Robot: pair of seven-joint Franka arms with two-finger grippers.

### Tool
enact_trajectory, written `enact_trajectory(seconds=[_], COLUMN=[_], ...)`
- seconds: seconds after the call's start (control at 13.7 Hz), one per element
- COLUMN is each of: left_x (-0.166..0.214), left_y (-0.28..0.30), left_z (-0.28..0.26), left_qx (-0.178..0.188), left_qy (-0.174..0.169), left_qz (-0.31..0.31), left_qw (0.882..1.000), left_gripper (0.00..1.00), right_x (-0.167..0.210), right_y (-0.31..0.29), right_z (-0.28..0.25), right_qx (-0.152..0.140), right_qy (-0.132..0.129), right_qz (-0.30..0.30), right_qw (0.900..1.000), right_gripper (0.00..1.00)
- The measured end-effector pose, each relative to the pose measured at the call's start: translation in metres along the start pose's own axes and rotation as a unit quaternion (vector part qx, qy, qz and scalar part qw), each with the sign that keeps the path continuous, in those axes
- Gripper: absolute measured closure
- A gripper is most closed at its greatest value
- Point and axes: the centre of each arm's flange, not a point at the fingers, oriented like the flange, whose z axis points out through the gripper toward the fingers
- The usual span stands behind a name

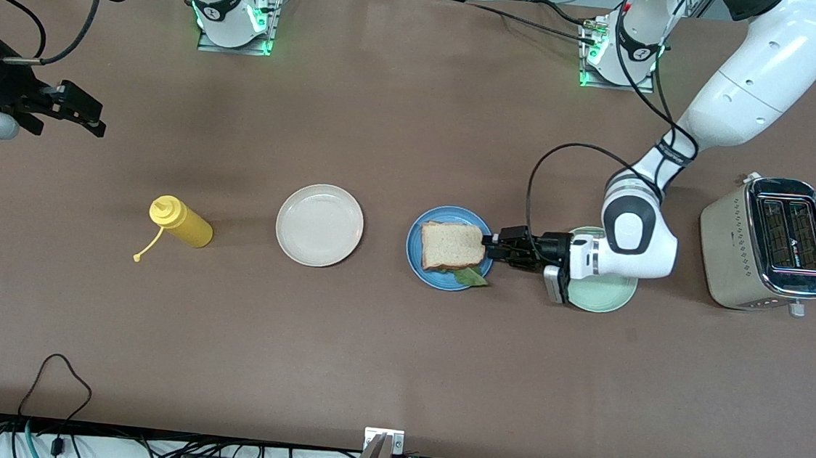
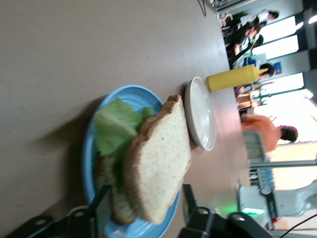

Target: Make sandwich in blue plate with both arms

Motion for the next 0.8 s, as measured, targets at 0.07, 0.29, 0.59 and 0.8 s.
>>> enact_trajectory(seconds=[0.07,0.29,0.59,0.8], left_x=[0.003,0.010,0.030,0.043], left_y=[0.000,0.012,0.067,0.100], left_z=[-0.011,-0.043,-0.086,-0.111], left_qx=[0.011,0.040,0.128,0.196], left_qy=[-0.008,-0.058,-0.148,-0.194], left_qz=[0.015,0.060,0.071,0.064], left_qw=[1.000,0.996,0.978,0.959], left_gripper=[0.21,0.00,0.00,0.00], right_x=[0.000,-0.001,-0.006,-0.009], right_y=[0.000,0.000,-0.003,-0.003], right_z=[0.000,-0.002,-0.012,-0.018], right_qx=[0.000,-0.006,-0.009,-0.010], right_qy=[0.000,0.002,0.010,0.015], right_qz=[0.000,-0.001,-0.004,-0.004], right_qw=[1.000,1.000,1.000,1.000], right_gripper=[0.00,0.00,0.00,0.00])
